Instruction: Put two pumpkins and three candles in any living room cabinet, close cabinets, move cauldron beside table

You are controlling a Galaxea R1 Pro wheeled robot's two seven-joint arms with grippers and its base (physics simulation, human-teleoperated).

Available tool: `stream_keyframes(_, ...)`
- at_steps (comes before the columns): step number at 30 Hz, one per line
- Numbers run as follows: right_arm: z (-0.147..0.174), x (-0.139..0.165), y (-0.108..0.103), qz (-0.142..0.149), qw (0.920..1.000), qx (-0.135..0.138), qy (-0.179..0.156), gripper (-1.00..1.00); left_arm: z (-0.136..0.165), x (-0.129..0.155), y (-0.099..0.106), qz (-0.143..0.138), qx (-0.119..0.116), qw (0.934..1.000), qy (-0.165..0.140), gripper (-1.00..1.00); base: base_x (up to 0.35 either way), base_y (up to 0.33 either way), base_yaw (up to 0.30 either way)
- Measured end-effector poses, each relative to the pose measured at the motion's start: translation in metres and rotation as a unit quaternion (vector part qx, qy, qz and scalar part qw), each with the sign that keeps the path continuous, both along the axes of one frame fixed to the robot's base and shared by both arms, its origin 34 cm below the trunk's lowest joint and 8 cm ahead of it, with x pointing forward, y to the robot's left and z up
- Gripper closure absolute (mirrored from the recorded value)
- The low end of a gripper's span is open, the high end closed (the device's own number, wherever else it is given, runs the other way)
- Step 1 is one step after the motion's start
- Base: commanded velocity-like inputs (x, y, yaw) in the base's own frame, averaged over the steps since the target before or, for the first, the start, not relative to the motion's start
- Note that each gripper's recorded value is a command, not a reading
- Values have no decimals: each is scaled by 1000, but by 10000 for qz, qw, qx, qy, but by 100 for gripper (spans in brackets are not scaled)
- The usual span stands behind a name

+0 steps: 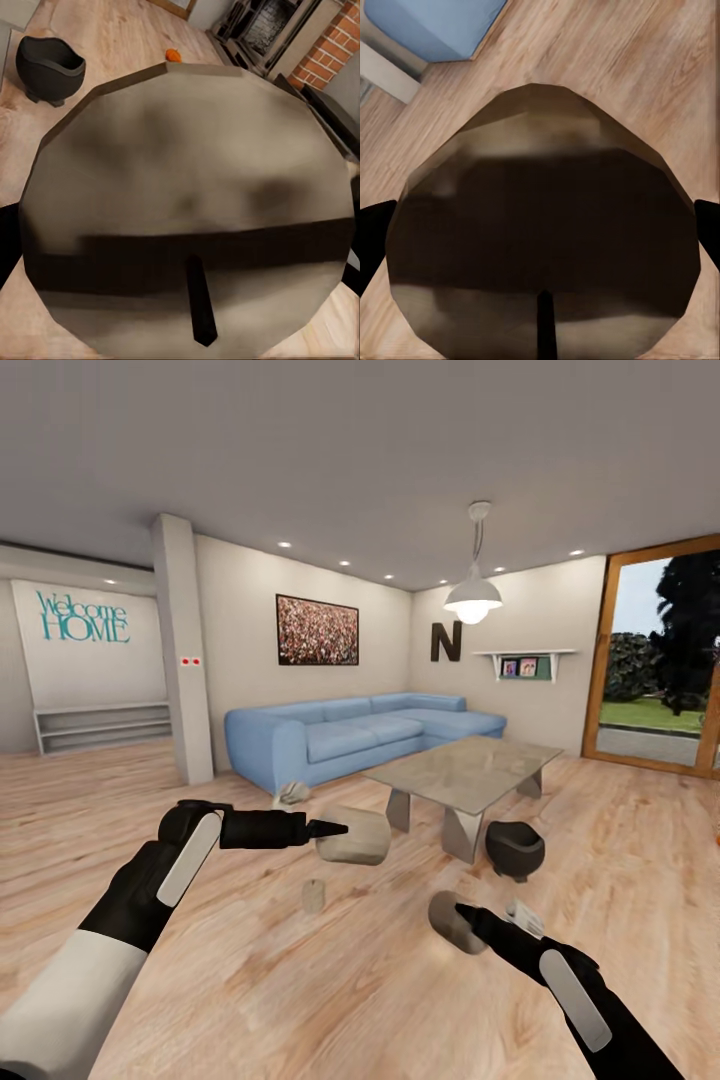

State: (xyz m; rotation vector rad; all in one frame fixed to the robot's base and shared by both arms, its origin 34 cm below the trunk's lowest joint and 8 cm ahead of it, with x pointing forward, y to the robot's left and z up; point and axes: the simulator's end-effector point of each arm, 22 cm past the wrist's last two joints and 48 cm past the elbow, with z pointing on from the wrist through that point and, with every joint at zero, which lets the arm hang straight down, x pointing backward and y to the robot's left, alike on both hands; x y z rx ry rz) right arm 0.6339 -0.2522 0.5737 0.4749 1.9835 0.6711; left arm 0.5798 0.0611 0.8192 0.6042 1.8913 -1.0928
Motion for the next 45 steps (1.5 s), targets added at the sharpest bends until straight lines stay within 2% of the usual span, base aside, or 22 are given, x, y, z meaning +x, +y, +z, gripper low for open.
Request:
stream_keyframes(10,14,6,0,-6,10000,11,82,100,15,10,0,-6,-13,10000,84,100,-197,0,0)
stream_keyframes(35,44,19,-1,-16,9995,10,320,100,49,34,0,-4,-11,9996,295,100,-7,0,0)
stream_keyframes(45,37,20,-1,-19,9993,8,380,100,41,38,1,13,-14,9992,388,100,-1,0,-1)
